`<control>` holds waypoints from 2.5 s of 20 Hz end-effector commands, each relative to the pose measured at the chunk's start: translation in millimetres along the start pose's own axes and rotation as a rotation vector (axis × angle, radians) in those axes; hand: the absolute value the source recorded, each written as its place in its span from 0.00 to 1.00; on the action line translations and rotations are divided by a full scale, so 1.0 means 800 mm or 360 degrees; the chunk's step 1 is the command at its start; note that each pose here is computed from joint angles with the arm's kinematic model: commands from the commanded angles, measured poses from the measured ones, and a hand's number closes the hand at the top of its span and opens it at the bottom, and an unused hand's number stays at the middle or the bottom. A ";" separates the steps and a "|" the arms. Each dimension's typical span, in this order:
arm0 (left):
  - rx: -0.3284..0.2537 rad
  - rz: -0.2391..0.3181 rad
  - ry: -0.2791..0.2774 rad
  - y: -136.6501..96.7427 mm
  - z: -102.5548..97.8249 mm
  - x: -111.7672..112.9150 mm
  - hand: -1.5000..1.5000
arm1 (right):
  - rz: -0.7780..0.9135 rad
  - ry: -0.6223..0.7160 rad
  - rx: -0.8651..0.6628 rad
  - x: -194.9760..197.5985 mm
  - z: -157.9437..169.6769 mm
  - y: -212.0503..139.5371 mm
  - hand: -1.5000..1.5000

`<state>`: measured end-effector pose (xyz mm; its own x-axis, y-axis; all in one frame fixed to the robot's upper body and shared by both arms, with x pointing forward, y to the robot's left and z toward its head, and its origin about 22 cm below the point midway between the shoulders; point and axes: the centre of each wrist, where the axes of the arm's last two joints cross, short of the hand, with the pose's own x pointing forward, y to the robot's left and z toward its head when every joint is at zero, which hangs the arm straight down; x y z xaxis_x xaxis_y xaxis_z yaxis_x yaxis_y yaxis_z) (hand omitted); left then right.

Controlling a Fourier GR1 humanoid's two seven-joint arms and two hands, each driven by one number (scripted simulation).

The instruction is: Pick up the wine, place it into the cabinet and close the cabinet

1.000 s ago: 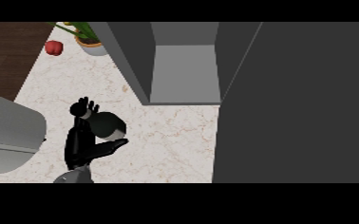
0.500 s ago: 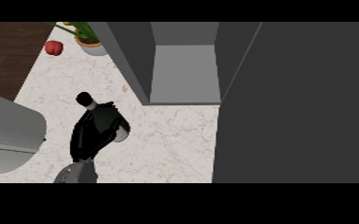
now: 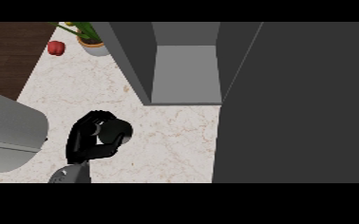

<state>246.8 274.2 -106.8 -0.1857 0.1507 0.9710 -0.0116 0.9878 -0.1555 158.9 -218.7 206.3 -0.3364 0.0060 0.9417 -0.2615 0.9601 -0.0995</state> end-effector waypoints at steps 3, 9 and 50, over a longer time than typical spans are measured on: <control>-0.0067 -0.0104 0.0002 0.055 0.023 0.027 1.00 | -0.0040 -0.0060 0.0043 0.012 0.021 0.001 0.00; -0.0009 -0.0177 -0.0169 0.048 0.037 0.042 1.00 | -0.0046 -0.0094 0.0074 0.017 0.040 -0.005 0.00; -0.0314 0.0097 -0.0266 -0.286 -0.042 0.235 1.00 | -0.0055 -0.0062 0.0066 0.017 0.024 -0.009 0.00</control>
<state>245.0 101.3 121.3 -0.3106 0.2381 0.9202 0.2161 0.9604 -0.1756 164.6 -229.2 199.0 -0.3224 0.0200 0.9464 -0.2573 0.9603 -0.1080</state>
